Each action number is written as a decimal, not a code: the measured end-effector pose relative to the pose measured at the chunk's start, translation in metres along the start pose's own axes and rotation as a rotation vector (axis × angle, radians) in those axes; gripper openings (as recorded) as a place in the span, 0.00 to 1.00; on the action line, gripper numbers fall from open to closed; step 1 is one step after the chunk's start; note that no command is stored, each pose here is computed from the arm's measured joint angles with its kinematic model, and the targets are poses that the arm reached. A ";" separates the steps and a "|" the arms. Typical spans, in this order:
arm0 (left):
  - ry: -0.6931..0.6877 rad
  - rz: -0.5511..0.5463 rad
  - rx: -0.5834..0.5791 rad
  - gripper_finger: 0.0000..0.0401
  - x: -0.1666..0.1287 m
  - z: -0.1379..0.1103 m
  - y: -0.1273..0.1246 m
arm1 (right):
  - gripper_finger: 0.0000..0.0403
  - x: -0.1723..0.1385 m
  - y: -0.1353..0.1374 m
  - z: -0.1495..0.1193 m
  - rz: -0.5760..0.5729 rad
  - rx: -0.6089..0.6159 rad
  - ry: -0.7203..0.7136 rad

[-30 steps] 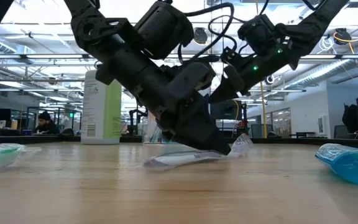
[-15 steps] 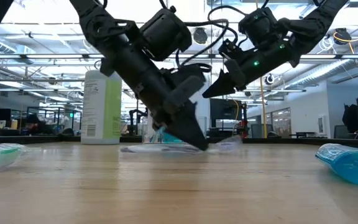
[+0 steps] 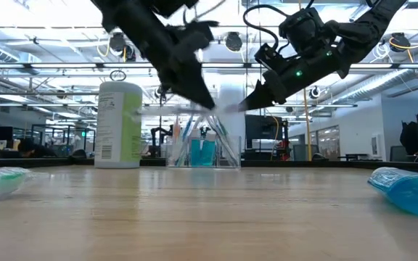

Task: Pick & Place toothbrushing station
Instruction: Put the purple toothbrush into the transparent organizer

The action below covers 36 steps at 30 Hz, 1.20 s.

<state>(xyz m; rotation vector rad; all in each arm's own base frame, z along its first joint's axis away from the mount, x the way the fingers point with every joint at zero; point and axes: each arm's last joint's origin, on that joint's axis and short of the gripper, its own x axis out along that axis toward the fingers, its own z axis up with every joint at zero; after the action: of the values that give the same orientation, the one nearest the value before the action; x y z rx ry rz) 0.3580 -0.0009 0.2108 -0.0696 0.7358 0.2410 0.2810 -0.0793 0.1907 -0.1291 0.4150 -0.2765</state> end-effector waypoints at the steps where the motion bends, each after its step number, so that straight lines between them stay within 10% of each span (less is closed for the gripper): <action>1: -0.019 0.025 0.010 0.01 -0.008 0.004 0.003 | 0.27 0.000 0.000 0.000 0.017 0.000 -0.001; 7: -0.165 0.139 0.039 0.01 -0.064 0.028 0.024 | 0.28 -0.001 0.007 0.001 0.232 0.018 -0.043; 14: -0.339 0.162 0.005 0.01 -0.111 0.046 0.037 | 0.34 -0.003 0.008 0.020 0.231 -0.010 -0.236; 36: -0.443 0.011 0.077 0.01 -0.101 0.054 0.019 | 0.38 -0.005 0.024 0.046 0.353 0.099 -0.599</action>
<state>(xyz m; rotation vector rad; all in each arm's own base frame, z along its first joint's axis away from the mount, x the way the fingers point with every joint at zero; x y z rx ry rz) 0.3171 0.0058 0.3192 0.0606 0.3043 0.2278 0.3011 -0.0515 0.2304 -0.0350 -0.1732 0.0953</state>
